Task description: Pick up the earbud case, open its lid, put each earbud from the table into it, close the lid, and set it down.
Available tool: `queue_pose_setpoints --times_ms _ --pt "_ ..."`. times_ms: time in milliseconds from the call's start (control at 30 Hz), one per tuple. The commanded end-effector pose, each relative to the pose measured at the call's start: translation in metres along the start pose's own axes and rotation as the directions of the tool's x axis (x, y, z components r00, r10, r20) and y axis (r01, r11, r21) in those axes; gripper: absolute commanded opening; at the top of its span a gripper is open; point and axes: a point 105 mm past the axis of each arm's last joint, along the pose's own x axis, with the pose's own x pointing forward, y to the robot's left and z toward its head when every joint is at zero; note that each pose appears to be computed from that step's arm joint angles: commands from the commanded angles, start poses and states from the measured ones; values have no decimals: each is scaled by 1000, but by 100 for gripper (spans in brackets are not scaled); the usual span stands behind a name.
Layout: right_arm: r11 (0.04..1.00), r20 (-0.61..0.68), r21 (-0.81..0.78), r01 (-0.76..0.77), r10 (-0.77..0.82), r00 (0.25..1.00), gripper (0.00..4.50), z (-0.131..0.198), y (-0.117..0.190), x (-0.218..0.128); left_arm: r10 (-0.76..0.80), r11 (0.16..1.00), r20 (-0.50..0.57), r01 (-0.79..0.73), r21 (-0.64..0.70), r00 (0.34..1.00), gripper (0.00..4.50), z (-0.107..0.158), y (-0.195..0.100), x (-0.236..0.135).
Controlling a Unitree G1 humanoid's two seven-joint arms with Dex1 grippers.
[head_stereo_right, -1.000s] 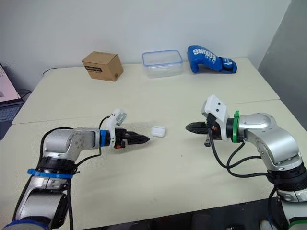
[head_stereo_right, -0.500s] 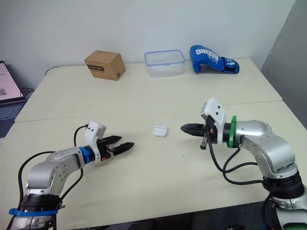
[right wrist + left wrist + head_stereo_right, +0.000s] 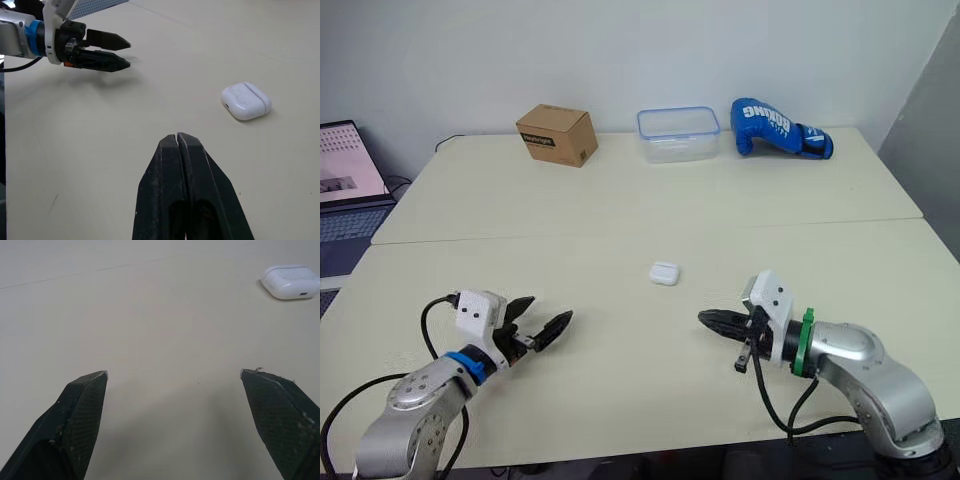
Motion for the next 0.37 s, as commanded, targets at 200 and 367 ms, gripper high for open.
queue_pose_setpoints --times_ms 200,367 --pt "999 73 -27 21 -19 997 0 4 11 -8 52 998 47 -52 19 998 446 6 -1 -16" --pt "999 71 -28 22 -20 997 0 2 8 -10 25 1000 51 -25 -8 998 446 6 -5 -15"
